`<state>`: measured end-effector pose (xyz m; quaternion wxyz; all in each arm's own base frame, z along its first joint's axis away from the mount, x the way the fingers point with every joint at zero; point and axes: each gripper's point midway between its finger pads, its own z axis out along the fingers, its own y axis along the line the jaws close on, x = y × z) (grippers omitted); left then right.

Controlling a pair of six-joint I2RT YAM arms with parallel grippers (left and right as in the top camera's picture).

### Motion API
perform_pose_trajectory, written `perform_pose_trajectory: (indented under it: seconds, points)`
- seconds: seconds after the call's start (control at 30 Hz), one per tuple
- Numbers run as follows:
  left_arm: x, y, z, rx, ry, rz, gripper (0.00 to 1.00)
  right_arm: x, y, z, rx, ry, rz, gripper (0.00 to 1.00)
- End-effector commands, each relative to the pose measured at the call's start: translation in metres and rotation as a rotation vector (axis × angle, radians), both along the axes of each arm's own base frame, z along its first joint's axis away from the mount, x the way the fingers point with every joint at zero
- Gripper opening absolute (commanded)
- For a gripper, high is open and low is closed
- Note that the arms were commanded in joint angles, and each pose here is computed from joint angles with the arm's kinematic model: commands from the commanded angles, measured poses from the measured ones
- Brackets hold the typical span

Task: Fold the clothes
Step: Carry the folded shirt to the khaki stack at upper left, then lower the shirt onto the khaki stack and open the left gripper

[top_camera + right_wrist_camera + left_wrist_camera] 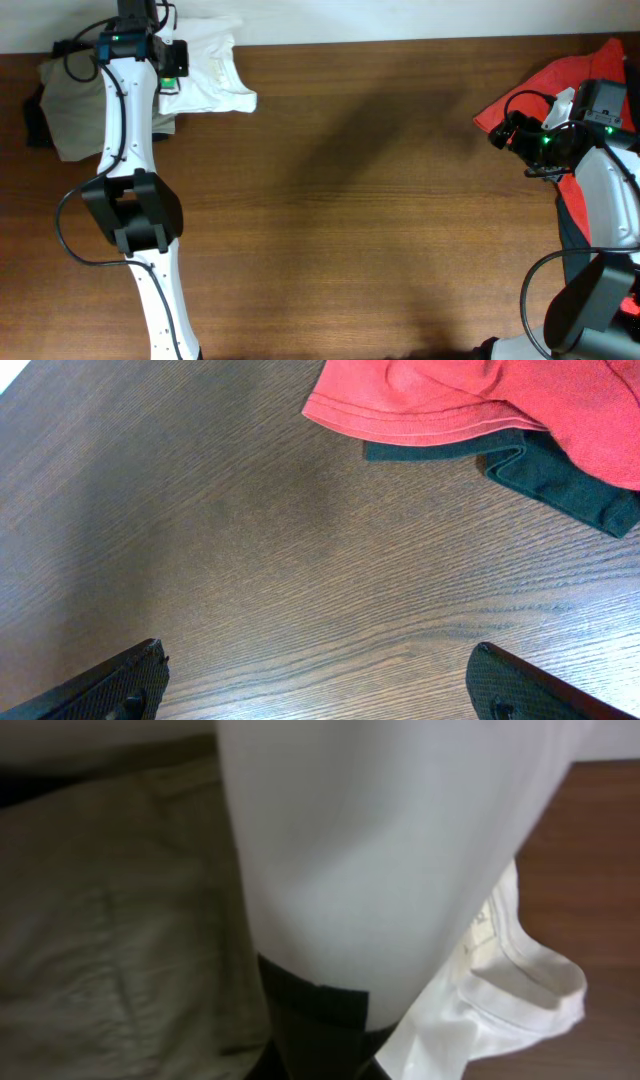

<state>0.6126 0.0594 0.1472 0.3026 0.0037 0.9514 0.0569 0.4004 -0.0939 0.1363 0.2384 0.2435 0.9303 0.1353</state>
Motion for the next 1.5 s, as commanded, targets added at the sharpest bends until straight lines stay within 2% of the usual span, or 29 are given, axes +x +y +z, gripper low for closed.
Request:
perform_pose_trajectory:
  seconds: [0.0,0.37,0.77,1.03,1.47]
  points:
    - [0.001,0.037,0.010,0.061,-0.031,0.091,0.01,0.004,-0.002,0.011,-0.018,-0.029,-0.001,0.99]
    - [-0.004,0.060,0.016,0.048,-0.041,0.151,0.01,0.004,-0.002,0.011,-0.018,-0.029,-0.001,0.99]
    - [-0.005,0.083,0.059,0.108,-0.129,0.214,0.01,0.004,-0.002,0.011,-0.018,-0.029,-0.001,0.99]
    - [-0.008,0.092,0.065,0.104,-0.139,0.236,0.01,0.004,-0.002,0.011,-0.018,-0.029,-0.001,0.99]
    - [-0.016,0.076,0.136,0.108,-0.272,0.216,0.01,0.004,-0.002,0.011,-0.018,-0.029,-0.001,0.99]
